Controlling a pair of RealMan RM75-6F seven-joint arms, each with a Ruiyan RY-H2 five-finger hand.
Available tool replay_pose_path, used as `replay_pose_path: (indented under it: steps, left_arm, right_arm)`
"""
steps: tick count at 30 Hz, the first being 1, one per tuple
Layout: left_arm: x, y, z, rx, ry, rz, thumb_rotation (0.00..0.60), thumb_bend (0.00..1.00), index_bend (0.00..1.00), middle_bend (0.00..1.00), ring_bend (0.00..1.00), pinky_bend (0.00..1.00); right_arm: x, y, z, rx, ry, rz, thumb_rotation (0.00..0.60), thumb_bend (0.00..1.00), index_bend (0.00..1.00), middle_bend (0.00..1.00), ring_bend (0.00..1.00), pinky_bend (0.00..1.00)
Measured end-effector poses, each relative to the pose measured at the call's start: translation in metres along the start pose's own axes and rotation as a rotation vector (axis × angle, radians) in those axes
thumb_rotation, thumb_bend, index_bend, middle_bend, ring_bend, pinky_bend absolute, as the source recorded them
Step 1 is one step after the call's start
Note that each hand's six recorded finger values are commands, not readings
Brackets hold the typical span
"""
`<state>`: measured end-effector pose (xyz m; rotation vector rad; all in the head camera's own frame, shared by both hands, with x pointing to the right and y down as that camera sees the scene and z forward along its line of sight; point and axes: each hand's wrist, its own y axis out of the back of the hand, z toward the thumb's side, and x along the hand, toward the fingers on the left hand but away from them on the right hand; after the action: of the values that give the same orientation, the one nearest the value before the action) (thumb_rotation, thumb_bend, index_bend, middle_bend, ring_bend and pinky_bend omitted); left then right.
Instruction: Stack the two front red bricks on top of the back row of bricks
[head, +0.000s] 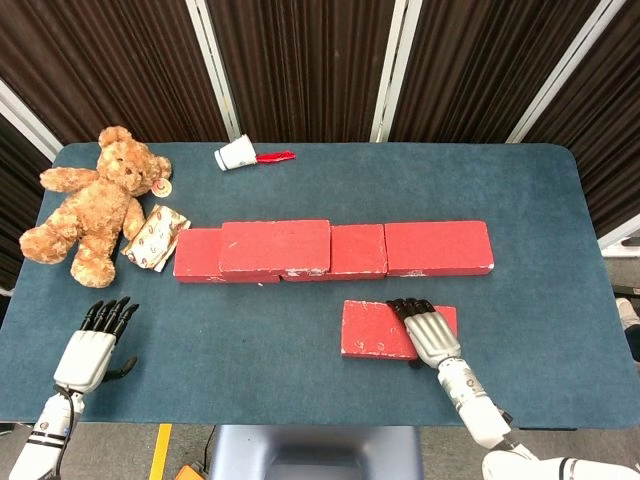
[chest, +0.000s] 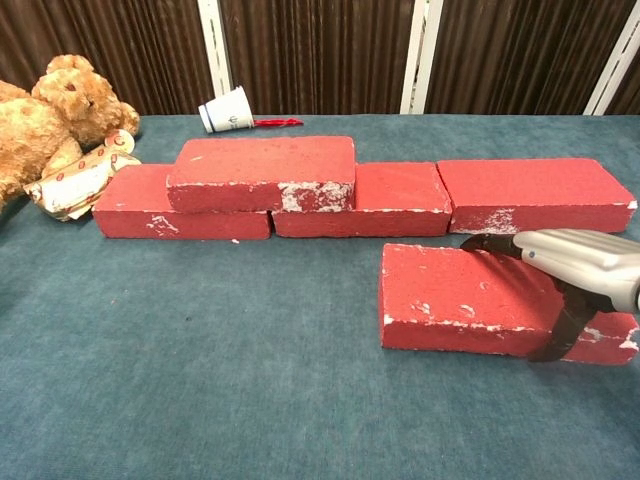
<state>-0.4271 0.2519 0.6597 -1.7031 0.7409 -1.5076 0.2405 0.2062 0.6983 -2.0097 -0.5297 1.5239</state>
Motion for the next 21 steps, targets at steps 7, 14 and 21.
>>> replay_pose_path:
  steps: [7,14,21]
  left_arm:
    - [-0.002,0.004,-0.001,0.009,0.013,0.010,0.600,0.27,0.00,0.00,0.00,0.00]
    - [-0.004,0.006,-0.002,0.014,0.019,0.017,0.600,0.27,0.00,0.00,0.00,0.00]
    - [-0.001,0.006,-0.015,0.032,0.080,0.024,0.600,0.28,0.00,0.00,0.00,0.00]
  right_arm:
    - [0.006,0.019,0.001,0.021,0.028,-0.071,0.600,0.12,0.54,0.45,0.41,0.59]
    - [0.010,0.049,-0.006,0.020,0.052,-0.136,0.600,0.12,0.52,0.45,0.41,0.57]
    - [-0.020,0.115,-0.001,0.027,0.120,-0.212,0.600,0.12,0.52,0.45,0.40,0.39]
